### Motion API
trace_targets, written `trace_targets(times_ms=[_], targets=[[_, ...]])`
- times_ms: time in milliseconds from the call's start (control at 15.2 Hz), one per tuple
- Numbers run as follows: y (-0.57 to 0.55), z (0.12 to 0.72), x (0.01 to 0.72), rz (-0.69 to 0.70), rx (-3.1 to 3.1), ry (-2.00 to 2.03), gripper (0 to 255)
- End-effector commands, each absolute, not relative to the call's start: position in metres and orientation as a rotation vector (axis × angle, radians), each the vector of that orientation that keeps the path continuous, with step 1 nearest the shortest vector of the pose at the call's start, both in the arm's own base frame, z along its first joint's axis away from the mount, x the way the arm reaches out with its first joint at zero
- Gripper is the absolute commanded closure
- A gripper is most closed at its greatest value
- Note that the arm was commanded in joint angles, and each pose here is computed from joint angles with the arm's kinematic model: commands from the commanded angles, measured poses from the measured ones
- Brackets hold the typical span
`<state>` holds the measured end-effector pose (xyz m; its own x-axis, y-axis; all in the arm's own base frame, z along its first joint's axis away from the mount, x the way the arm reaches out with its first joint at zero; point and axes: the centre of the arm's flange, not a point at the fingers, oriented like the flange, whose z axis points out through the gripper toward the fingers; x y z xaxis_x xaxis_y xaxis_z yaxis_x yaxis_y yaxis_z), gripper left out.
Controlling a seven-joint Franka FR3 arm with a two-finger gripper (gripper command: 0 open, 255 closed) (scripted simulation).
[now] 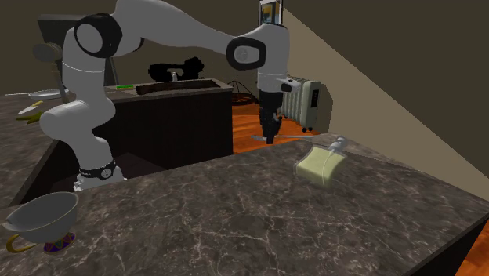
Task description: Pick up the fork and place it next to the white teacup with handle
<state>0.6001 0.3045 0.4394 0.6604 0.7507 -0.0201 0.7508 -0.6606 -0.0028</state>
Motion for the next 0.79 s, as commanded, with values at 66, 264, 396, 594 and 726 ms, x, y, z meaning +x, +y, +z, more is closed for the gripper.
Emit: trace_targets(times_ms=[66, 264, 396, 594, 726], targets=[[0.305, 0.455, 0.6, -0.031, 2.857, 1.292, 255], [0.305, 0.471, 0.6, -0.031, 2.857, 1.292, 255], [0.305, 0.481, 0.6, -0.031, 2.857, 1.292, 255], [0.305, 0.497, 0.6, -0.031, 2.857, 1.292, 255], [0.295, 0.498, 0.592, -0.031, 2.857, 1.292, 255]])
